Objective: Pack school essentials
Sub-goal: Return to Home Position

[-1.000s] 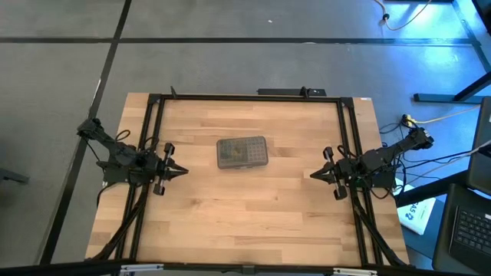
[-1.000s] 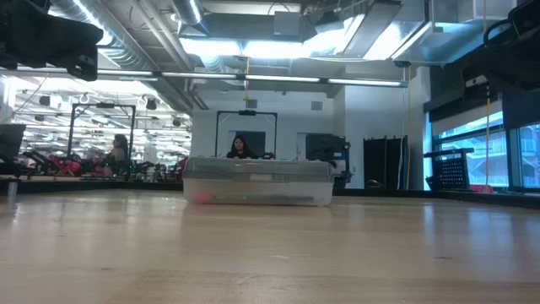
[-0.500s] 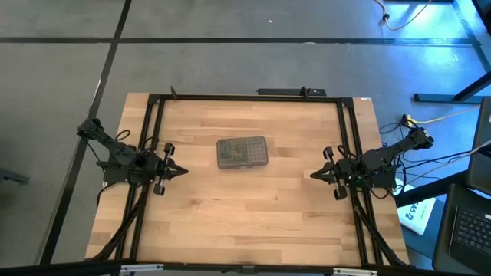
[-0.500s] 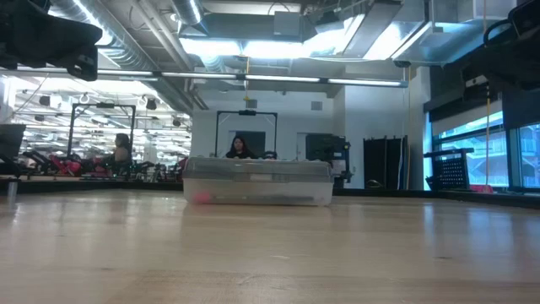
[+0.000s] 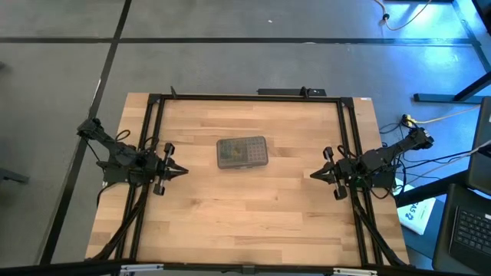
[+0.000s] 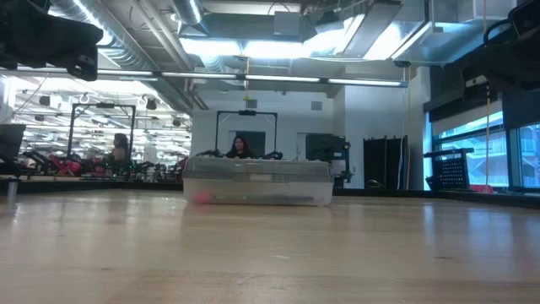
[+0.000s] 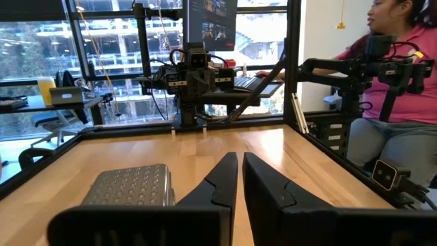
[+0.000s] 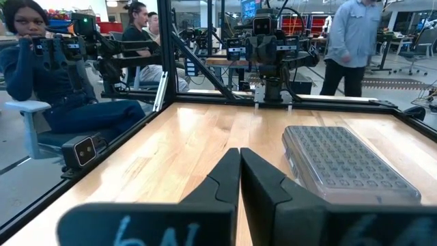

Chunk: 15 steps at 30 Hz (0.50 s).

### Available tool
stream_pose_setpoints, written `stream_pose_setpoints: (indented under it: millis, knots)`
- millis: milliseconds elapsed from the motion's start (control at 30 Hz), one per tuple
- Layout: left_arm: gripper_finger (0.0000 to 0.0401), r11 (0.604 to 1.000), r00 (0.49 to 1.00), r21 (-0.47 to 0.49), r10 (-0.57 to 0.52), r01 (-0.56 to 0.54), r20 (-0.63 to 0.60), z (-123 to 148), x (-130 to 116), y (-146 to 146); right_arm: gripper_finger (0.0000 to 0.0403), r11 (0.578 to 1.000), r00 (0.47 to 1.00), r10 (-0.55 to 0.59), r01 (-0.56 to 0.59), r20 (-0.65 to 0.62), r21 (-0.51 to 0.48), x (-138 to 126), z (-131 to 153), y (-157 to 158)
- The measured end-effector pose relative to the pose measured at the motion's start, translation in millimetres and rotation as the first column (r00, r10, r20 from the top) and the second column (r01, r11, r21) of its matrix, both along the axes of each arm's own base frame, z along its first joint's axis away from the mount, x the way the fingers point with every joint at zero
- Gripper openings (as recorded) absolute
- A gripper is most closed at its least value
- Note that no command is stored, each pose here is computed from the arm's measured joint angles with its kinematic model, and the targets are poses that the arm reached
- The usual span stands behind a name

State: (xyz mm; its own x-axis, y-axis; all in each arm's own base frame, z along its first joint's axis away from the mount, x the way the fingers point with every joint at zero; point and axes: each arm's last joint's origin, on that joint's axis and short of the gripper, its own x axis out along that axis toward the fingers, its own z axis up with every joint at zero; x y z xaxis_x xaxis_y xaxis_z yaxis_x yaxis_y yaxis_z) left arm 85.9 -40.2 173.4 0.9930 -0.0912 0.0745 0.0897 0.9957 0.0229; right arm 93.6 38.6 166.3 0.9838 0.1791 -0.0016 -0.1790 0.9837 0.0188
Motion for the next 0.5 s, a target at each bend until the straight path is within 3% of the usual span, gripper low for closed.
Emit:
stream_pose_setpoints:
  millis: [500]
  knots:
    - [0.0003,1.0,1.0,0.0,0.0,0.0,0.0,0.0,0.0,0.0,0.0016,1.0,1.0,0.0,0.0,0.0,0.0,0.0,0.0,0.0]
